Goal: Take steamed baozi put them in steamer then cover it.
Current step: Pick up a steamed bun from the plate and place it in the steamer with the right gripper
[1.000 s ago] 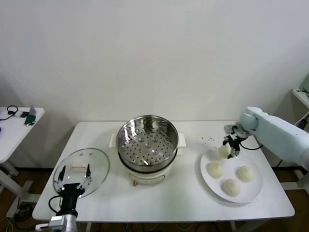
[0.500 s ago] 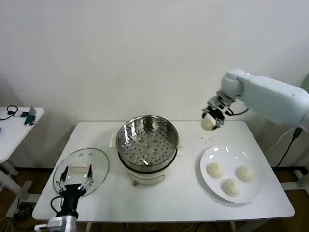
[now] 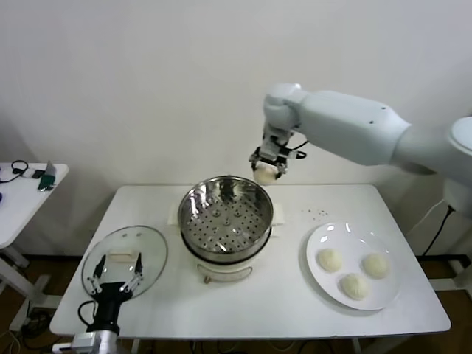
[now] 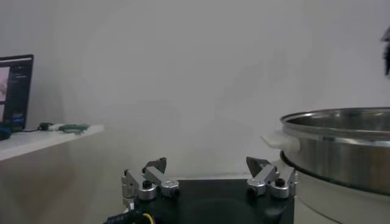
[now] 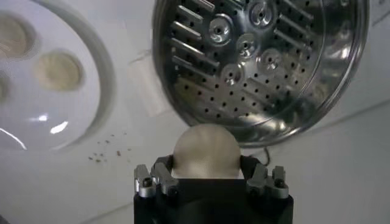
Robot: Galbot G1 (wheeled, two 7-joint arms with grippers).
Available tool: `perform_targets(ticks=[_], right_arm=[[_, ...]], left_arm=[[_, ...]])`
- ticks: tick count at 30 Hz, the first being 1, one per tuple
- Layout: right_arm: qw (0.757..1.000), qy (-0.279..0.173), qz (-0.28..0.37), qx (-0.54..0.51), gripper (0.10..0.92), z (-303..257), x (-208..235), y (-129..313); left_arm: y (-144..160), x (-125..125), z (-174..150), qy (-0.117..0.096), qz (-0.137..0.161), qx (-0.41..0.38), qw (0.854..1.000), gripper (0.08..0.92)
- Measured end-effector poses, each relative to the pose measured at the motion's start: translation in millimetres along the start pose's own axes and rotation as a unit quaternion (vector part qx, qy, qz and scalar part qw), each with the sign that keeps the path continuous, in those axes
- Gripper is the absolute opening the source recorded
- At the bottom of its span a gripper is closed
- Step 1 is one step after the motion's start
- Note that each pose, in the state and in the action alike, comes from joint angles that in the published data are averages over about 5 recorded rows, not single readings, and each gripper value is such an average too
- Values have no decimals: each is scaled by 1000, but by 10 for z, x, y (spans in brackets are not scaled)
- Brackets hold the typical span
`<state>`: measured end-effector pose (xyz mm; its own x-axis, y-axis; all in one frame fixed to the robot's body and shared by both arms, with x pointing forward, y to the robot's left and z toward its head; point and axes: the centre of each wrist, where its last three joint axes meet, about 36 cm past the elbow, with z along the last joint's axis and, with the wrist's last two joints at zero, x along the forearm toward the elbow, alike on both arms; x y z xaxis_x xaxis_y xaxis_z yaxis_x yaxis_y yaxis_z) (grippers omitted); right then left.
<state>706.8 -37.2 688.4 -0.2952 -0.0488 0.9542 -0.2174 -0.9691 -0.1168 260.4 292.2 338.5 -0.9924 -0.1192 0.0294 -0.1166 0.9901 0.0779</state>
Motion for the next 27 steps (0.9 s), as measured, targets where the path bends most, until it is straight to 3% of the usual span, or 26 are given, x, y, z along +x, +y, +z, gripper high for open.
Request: perform_targets(ticks=[11, 23, 27], right_arm=[[998, -10, -5, 58, 712, -327, -457, -527], [997, -16, -24, 73, 714, -486, -830, -656], [997, -17, -27, 73, 763, -507, -901, -668]], left_arm=[[9, -6, -1, 1, -2, -2, 1000, 823], [5, -38, -11, 3, -1, -10, 1000, 823], [-32, -61, -35, 1, 0, -10, 1000, 823]])
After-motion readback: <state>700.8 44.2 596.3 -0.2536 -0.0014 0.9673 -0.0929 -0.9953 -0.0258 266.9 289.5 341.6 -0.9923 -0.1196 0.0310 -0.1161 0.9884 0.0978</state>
